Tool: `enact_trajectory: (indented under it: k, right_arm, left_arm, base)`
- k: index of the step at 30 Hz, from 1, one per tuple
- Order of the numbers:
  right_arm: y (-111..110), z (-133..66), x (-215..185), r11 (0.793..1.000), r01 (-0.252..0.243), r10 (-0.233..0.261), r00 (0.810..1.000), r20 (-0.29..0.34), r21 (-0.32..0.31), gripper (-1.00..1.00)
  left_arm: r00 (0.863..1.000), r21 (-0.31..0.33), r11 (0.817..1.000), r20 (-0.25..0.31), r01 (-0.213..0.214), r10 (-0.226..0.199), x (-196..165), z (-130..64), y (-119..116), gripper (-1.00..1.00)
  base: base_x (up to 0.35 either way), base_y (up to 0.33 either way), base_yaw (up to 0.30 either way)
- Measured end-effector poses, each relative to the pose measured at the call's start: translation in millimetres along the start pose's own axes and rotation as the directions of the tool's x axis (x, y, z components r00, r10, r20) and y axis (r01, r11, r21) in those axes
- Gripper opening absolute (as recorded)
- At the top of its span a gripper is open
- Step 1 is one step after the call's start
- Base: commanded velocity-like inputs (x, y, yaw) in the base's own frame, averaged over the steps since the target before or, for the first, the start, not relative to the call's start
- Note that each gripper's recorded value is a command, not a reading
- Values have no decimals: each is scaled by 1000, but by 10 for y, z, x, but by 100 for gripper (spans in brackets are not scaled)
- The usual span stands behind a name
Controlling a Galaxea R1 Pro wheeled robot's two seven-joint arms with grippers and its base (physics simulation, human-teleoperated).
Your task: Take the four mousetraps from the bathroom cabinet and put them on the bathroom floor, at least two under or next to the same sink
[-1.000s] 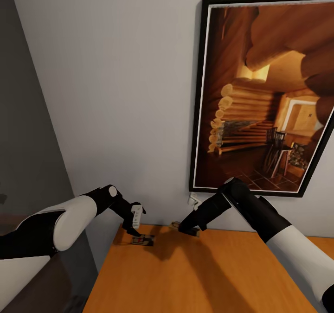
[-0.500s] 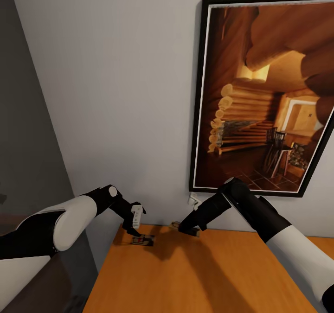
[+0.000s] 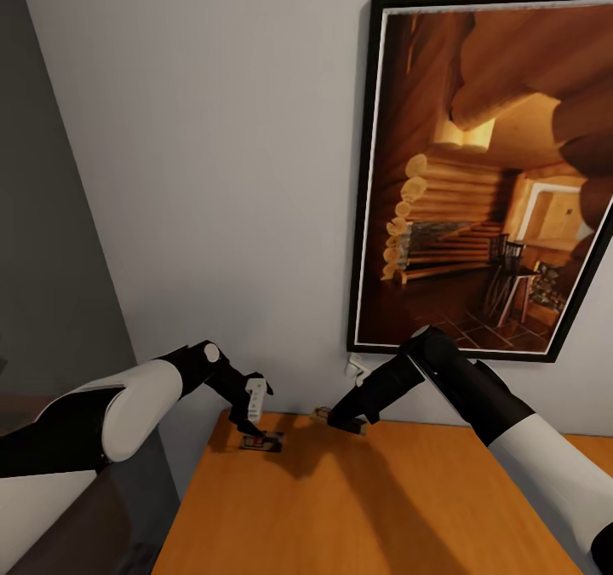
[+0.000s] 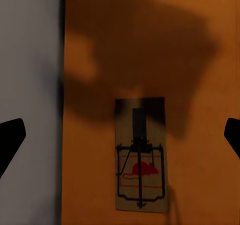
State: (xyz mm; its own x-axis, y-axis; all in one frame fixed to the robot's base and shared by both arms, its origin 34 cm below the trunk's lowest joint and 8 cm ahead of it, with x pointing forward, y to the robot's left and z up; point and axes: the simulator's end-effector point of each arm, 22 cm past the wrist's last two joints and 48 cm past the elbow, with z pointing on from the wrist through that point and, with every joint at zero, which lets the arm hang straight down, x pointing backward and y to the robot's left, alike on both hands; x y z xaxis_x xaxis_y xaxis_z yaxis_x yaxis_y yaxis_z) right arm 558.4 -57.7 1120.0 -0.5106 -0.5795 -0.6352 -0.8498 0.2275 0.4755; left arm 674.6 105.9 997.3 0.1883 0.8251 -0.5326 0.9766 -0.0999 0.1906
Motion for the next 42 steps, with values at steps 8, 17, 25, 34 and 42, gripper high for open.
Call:
enact_trajectory:
  k: [8, 17, 25, 34, 42]
  right_arm:
    - [0, 0, 0, 1000, 0, 0, 1000, 0, 0, -100]
    - [1, 1, -1, 1000, 0, 0, 1000, 0, 0, -100]
    - [0, 0, 0, 1000, 0, 0, 1000, 0, 0, -100]
    - [0, 0, 0, 1000, 0, 0, 1000, 0, 0, -100]
    - [-42, 23, 15, 1000, 0, 0, 1000, 0, 0, -100]
  left_arm:
    - [1000, 6, 1000, 2, 1, -1, -1, 11, -21, 100]
    - [1000, 10, 1000, 3, 3, -3, -6, 22, -35, 100]
    - [1000, 17, 1000, 4, 8, -8, 2, 54, -72, 100]
    - [1000, 22, 1000, 5, 11, -11, 7, 83, -104, 100]
    - [1000, 29, 999, 7, 14, -14, 38, 154, -124, 100]
  base:
    - [0, 0, 0]
    - [0, 0, 0]
    - [0, 0, 0]
    - [0, 0, 0]
    - [0, 0, 0]
